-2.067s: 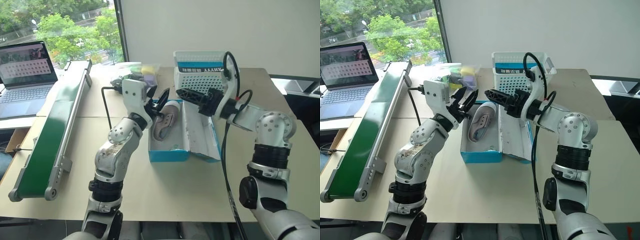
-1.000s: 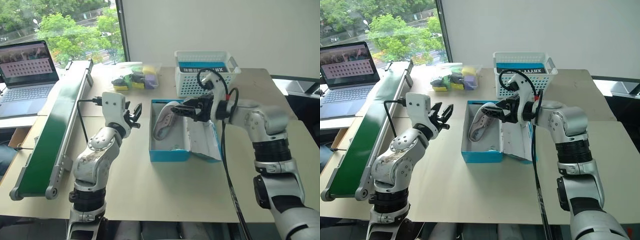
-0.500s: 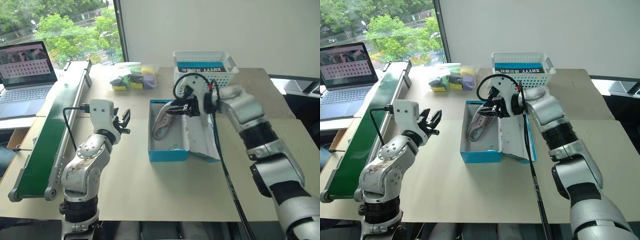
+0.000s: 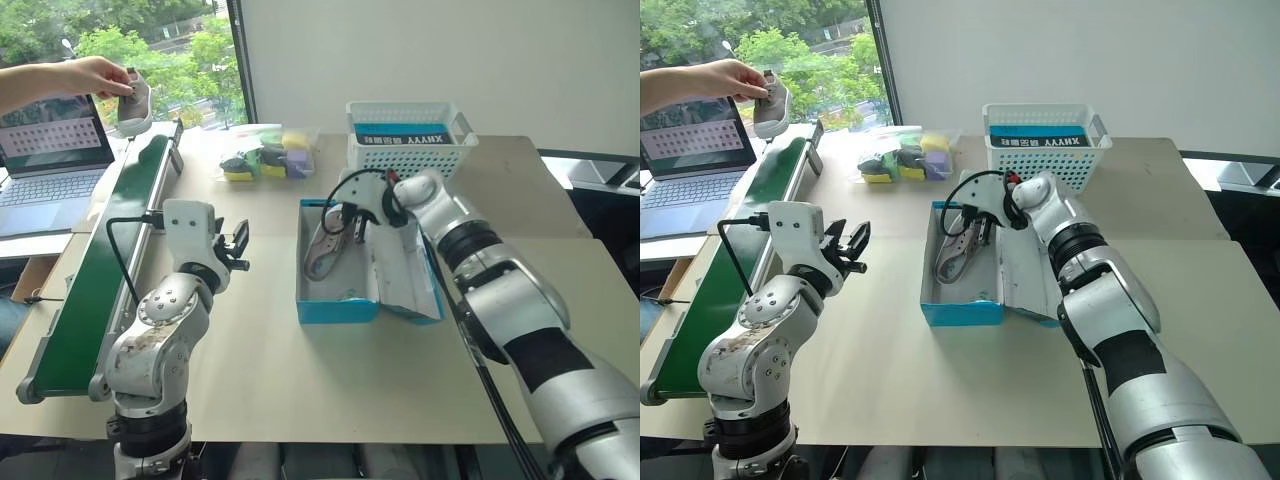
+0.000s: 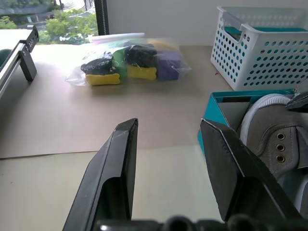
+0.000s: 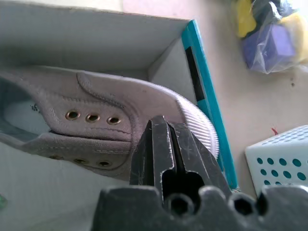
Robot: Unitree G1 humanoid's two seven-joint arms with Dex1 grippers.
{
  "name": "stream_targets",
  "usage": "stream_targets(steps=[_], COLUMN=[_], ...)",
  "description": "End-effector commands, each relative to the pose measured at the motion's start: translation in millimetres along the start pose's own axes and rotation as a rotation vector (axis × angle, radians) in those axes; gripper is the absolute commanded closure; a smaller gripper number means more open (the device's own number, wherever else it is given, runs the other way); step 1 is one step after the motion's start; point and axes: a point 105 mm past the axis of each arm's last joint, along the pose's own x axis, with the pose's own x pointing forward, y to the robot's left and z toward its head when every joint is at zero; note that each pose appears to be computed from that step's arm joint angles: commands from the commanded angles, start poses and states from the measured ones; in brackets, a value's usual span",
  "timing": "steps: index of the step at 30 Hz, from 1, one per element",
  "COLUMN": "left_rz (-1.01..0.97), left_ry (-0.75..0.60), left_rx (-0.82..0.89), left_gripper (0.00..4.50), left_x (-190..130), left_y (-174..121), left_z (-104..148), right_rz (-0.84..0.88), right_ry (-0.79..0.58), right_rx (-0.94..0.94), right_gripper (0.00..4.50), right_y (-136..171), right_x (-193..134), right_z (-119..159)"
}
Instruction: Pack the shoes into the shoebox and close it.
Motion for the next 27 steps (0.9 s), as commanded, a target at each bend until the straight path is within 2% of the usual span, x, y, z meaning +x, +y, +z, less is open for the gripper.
stream_targets(steps=[1,6,11,14,16,27], left_rz=[-0.017,-0.035,-0.045,-0.048,-0.049,-0.057], left_ry=[-0.065,-0.077,-0.081,-0.079,-0.079,-0.086], left_rx=[0.009,0.002,-0.001,-0.01,-0.011,-0.018], left_gripper=[2.33,2.33,2.33,2.33,2.33,2.33], left_x=[-3,3,8,11,13,17], left_y=[-6,-10,-13,-14,-15,-18], left_z=[17,20,21,18,17,16], right_rz=[0.088,0.165,0.216,0.433,0.518,0.762], right_ry=[-0.07,-0.174,-0.203,-0.244,-0.258,-0.263], right_rx=[-0.064,-0.034,-0.054,-0.134,-0.157,-0.223], right_gripper=[4.42,4.42,4.42,4.42,4.42,4.42], right_y=[29,56,70,100,110,133], right_x=[21,37,39,25,14,-40], right_z=[16,36,37,36,37,48])
